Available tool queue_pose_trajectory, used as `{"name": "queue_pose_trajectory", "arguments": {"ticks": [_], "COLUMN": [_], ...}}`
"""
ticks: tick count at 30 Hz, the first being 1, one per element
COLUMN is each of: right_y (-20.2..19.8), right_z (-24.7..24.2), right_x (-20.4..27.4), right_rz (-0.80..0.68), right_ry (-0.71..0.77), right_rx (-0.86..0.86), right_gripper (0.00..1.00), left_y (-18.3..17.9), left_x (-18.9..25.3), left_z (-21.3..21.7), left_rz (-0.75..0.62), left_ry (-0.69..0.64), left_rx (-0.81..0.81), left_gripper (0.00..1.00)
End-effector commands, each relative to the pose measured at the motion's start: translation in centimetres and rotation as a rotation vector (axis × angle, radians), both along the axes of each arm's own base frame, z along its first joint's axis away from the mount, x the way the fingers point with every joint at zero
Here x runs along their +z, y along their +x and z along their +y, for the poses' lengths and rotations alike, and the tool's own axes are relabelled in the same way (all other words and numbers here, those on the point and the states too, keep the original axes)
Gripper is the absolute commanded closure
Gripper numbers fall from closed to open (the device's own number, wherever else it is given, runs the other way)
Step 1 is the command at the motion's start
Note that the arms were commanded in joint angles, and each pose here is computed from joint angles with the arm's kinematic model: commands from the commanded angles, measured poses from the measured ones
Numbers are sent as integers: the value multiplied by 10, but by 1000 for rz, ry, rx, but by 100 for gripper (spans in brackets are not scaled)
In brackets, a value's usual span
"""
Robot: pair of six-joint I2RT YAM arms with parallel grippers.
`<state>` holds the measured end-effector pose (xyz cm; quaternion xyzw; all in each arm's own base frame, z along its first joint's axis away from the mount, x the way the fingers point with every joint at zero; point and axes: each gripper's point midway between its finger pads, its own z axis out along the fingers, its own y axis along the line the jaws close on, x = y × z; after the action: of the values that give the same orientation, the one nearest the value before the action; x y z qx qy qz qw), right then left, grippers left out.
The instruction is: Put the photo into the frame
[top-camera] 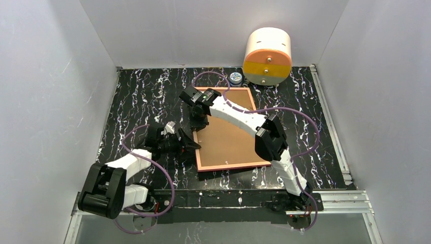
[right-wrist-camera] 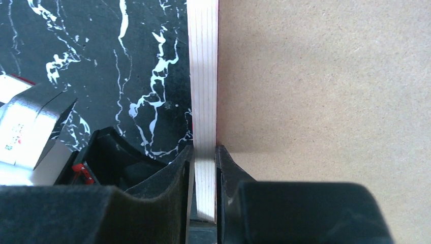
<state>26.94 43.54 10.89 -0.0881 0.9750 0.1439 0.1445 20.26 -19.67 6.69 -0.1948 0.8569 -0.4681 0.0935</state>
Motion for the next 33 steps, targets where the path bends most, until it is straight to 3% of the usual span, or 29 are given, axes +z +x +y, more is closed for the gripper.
{"name": "queue_pose_trajectory", "arguments": {"ticks": [1,6,10,17,22,33], "right_y": [-7,-10,-13,-5,7,43], "right_z": [19,18,20,13,3,-59], "right_x": [57,60,67,79,110,217], "right_rz": [-7,8,29,11,-40,-189], "right_ry": [179,201,237,257,313,514], "right_rx": [-12,-17,-14,-45,-61,-176], "right_gripper": [99,99,99,99,56,36], "left_y": [10,21,20,20,26,53], "left_x": [24,63,60,69,79,143], "left_z": [-13,-26,-27,-25,-19,14], "left_rz": [-64,-164,-140,-188,-222,-361], "left_ry": [-96,-221,-226,-196,-71,309], "left_rx": [-38,-76,-89,-94,-143,-268], "left_gripper": [39,49,71,97,100,100]}}
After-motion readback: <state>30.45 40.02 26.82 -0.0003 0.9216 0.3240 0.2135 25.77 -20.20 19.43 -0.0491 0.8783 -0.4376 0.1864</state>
